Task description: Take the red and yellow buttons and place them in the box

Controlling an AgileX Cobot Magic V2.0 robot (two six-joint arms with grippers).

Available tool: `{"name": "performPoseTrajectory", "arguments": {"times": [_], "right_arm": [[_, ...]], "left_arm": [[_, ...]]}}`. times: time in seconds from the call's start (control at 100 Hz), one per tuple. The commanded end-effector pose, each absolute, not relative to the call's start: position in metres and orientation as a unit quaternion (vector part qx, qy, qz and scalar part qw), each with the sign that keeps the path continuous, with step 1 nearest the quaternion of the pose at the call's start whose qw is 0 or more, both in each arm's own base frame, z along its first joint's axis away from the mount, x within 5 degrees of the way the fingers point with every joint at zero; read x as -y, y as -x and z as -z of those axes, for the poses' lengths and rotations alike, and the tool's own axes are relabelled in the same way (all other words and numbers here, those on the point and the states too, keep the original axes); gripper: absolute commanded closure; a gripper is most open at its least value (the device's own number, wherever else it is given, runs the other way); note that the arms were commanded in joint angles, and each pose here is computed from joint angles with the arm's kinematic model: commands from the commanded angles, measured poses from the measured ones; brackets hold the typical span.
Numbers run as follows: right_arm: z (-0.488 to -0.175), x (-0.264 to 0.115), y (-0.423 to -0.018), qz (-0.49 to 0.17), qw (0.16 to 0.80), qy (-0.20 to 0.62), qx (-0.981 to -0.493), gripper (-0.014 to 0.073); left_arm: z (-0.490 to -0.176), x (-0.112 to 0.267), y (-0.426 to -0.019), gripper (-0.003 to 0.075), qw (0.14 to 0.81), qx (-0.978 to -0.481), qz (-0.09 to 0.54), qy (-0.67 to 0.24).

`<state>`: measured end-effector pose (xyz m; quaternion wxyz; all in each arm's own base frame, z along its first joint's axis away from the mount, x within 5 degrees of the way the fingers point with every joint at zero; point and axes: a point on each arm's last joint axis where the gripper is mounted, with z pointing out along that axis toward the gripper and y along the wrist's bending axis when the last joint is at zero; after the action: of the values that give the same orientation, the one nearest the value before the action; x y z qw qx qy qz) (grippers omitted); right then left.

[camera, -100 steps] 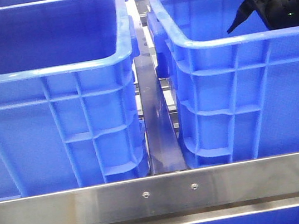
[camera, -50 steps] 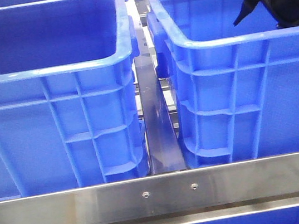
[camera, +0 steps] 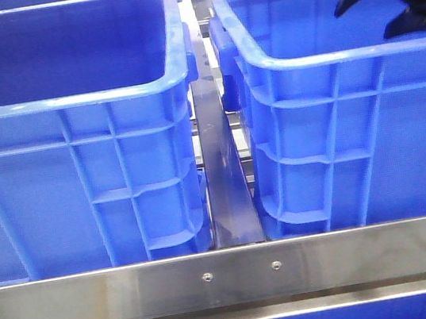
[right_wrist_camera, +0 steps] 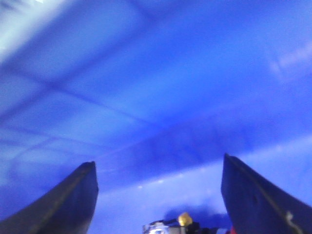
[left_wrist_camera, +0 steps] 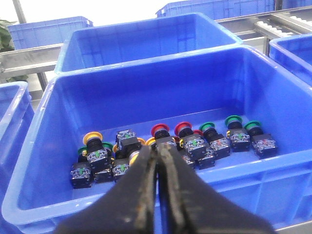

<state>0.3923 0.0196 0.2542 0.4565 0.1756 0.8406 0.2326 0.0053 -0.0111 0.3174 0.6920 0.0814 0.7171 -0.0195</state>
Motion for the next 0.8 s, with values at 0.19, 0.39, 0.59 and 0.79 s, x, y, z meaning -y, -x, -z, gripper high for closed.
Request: {"name": "performPoseTrajectory", "arguments": {"times": [0.19, 0.39, 0.59, 0.79], "right_arm": [[-0.305, -0.013, -0.339, -0.172, 0.529, -0.114, -0.823, 0.0042], [-0.318, -0.008, -0.290, -0.117, 0.566, -0.070, -0.813, 0.0042], [-0.341, -0.009, -0.240, -0.094, 0.615, -0.030, -0.783, 0.0042], [-0.348, -0.009, -0.191, -0.085, 0.652, -0.013, -0.753, 0.0042]], "left_arm": [[-0.331, 0.010, -0.004, 0.0739, 0.724, -0.686, 0.021, -0.069], [-0.331, 0.010, -0.004, 0.0739, 0.724, -0.686, 0.021, -0.069], [-0.331, 0.010, -0.004, 0.0739, 0.724, -0.686, 0.021, -0.069], [-0.331, 0.010, -0.004, 0.0739, 0.724, -0.686, 0.021, -0.069]]}}
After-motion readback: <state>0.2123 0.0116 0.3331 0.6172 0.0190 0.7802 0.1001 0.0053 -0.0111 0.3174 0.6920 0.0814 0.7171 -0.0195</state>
